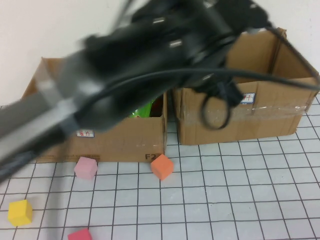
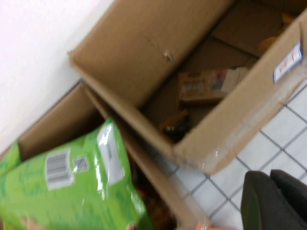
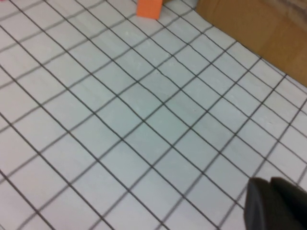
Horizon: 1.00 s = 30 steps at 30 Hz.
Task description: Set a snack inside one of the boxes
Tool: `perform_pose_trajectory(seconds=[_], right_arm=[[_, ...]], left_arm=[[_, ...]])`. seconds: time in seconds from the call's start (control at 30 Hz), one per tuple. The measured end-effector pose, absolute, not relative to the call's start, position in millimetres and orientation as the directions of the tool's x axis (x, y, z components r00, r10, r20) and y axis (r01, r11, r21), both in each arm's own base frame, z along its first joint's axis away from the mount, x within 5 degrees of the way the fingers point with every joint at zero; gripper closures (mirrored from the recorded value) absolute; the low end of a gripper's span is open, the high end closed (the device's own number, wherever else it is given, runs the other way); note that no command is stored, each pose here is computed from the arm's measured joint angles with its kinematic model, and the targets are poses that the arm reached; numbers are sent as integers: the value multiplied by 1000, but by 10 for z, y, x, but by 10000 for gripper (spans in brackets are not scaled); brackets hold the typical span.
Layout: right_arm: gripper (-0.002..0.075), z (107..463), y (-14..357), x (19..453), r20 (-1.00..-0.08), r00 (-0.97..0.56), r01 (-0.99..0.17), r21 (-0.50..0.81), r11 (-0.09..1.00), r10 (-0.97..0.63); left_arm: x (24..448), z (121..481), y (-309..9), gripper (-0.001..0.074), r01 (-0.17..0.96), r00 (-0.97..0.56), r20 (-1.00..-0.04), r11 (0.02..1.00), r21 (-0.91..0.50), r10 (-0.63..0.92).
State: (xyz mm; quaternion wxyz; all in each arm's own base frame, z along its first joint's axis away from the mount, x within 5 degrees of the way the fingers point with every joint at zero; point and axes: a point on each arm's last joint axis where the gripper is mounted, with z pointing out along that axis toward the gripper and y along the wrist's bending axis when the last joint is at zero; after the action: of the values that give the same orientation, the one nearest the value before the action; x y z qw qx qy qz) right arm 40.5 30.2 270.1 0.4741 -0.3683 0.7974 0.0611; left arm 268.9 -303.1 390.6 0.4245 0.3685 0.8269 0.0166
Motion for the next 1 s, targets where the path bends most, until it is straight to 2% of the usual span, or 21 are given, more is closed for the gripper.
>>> perform_pose_trajectory(seconds=[0.1, 0.57, 0.73, 1.0], right_arm=[[724, 2652, 295, 345, -824, -265, -645, -235, 728, -500], [724, 2666, 297, 334, -841, -250, -640, -229, 733, -481], [724, 2666, 298, 333, -841, -250, -640, -228, 733, -480], [724, 2666, 298, 333, -841, -250, -640, -228, 733, -480]], left_arm=[[2492, 3950, -2776, 736, 594, -360, -713, 737, 322, 602], [1579, 3676, -1618, 736, 599, -290, -834, 768, 225, 470], [1457, 3675, -1438, 736, 587, -294, -841, 780, 217, 455], [1435, 3665, -1404, 736, 580, -324, -832, 789, 203, 451]])
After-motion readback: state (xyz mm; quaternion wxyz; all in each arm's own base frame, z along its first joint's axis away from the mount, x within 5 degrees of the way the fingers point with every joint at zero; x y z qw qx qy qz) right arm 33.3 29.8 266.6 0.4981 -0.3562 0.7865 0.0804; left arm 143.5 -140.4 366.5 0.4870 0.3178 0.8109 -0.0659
